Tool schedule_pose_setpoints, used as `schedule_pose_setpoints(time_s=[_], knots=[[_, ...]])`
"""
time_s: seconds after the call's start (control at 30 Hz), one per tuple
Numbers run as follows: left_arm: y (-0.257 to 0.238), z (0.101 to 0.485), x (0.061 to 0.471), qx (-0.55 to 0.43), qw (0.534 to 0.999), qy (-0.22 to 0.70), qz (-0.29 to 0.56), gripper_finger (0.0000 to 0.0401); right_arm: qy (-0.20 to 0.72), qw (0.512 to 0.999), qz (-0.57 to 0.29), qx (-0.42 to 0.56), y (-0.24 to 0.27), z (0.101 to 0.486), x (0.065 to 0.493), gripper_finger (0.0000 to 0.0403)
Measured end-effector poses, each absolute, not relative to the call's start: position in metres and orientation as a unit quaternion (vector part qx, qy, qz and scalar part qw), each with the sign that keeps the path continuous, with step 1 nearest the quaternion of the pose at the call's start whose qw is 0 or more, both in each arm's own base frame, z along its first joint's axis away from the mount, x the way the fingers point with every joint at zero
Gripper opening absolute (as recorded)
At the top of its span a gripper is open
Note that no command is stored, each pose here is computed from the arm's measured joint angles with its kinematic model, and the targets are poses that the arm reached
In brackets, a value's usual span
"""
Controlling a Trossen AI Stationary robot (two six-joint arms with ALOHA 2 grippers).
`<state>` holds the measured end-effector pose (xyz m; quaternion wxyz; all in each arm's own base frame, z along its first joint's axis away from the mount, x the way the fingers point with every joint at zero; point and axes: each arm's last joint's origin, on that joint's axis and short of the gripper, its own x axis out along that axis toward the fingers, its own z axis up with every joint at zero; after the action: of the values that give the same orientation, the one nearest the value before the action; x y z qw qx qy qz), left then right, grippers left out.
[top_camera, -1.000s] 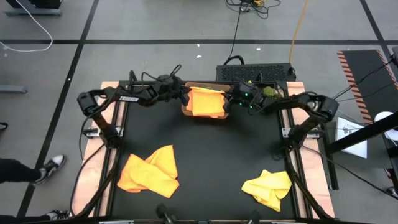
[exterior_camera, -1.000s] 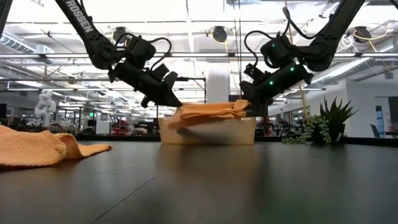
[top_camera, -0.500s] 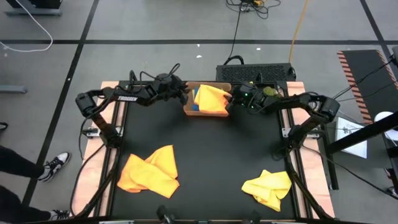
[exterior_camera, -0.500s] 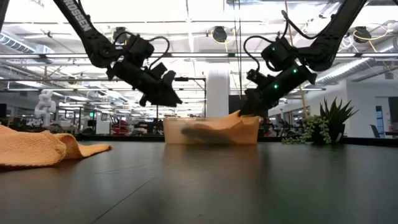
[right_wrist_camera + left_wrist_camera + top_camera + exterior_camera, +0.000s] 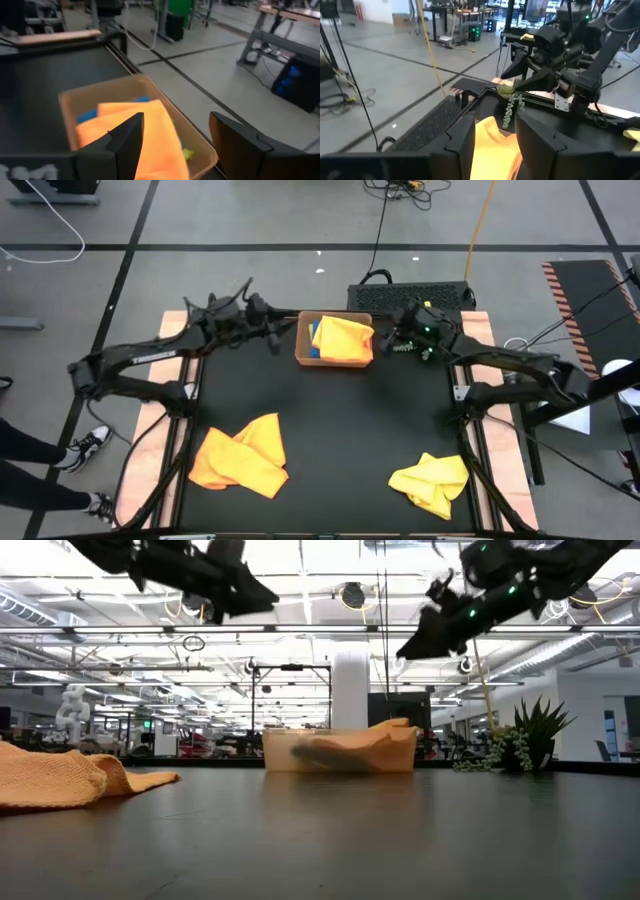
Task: Fold microfiber towels
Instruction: Fold the orange microfiber towel
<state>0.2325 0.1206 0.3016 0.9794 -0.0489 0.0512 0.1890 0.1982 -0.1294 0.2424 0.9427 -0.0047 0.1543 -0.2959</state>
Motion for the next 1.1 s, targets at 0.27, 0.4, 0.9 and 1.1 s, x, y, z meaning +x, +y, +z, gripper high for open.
schedule_pose_setpoints(time_s=[0.27, 0.4, 0.9, 1.1], knots=[[0.089, 0.344, 0.197, -0.022, 0.985, -0.035, 0.168, 0.0118, 0.144, 0.958, -0.250, -0.002, -0.100, 0.257, 0.193, 0.0213], [0.078, 0.360, 0.180, -0.029, 0.984, -0.077, 0.160, 0.0118, 0.138, 0.963, -0.232, 0.000, -0.090, 0.261, 0.192, 0.0212], [0.068, 0.375, 0.159, -0.074, 0.977, -0.134, 0.147, 0.0117, 0.117, 0.972, -0.201, 0.025, -0.075, 0.264, 0.198, 0.0212], [0.068, 0.375, 0.159, -0.075, 0.977, -0.131, 0.148, 0.0117, 0.117, 0.974, -0.194, 0.024, -0.072, 0.264, 0.199, 0.0212]])
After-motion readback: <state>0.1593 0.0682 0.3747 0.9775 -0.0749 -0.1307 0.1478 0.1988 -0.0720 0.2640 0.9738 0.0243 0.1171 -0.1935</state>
